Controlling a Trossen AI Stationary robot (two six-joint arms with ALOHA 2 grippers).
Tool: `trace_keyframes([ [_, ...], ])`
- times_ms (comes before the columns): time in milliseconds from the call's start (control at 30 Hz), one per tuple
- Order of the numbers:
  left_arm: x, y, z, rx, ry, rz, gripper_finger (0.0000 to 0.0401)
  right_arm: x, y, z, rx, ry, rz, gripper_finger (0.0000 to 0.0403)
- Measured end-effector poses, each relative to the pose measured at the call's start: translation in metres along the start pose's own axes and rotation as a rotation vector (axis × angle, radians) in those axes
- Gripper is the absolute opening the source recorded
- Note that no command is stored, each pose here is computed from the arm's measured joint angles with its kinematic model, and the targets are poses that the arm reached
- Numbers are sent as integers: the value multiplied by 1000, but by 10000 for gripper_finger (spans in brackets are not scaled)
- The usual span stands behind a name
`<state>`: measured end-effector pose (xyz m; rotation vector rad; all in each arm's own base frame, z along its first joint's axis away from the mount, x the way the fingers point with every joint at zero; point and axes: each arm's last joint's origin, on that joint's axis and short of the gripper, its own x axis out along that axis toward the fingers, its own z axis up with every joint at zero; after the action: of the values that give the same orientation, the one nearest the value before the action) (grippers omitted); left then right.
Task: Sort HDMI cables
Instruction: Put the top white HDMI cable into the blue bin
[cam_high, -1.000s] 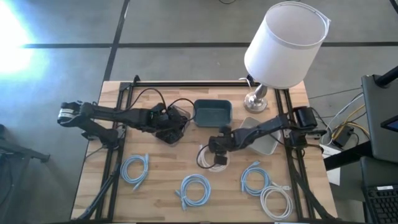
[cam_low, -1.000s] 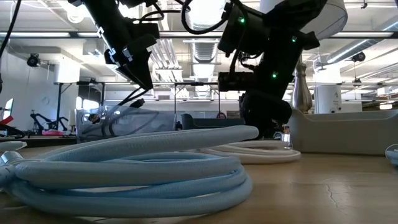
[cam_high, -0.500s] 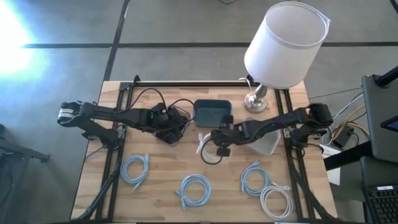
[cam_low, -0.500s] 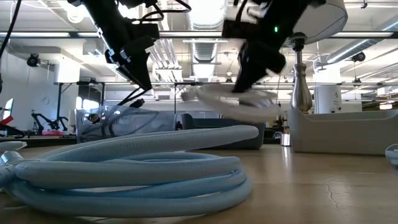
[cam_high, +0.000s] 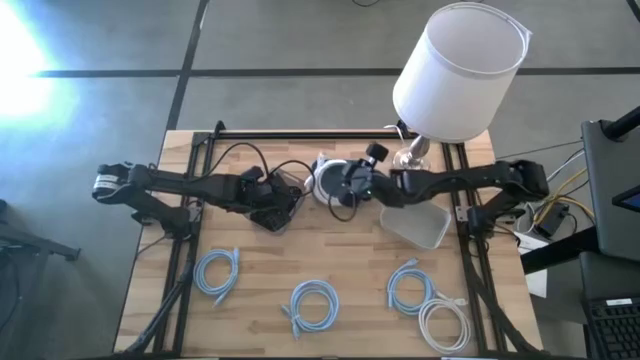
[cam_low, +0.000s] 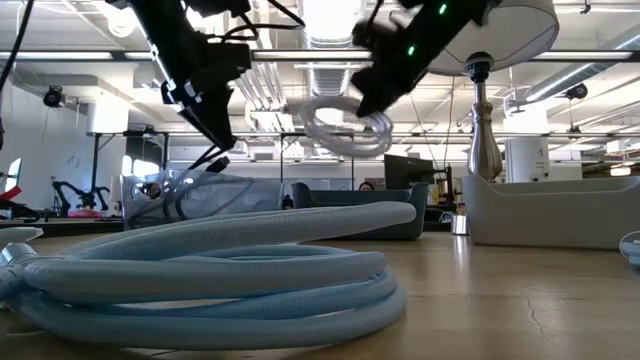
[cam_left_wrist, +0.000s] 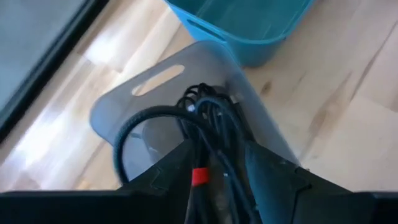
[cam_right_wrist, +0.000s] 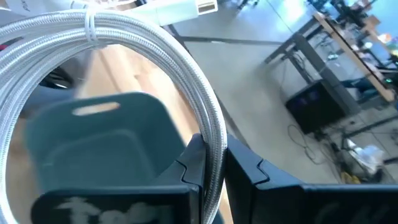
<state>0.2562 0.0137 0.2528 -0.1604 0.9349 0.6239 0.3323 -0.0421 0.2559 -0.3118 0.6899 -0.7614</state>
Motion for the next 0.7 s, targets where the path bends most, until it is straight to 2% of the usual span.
trace_keyframes([
  [167,-9,-2,10,-24,-8,-80,152,38,4,-17,-20,77,-62,29],
  [267,-16,-2,15,-23,-15,-84,152,56,8,-27,-36,124,-126,29],
  [400,-21,-1,20,-22,-24,-71,152,74,13,-40,-44,180,-151,29],
  [567,-19,0,18,-19,-24,-46,152,84,20,-47,-79,210,-150,34],
  [700,-19,1,17,-17,-19,-36,152,84,20,-46,-112,215,-144,62],
])
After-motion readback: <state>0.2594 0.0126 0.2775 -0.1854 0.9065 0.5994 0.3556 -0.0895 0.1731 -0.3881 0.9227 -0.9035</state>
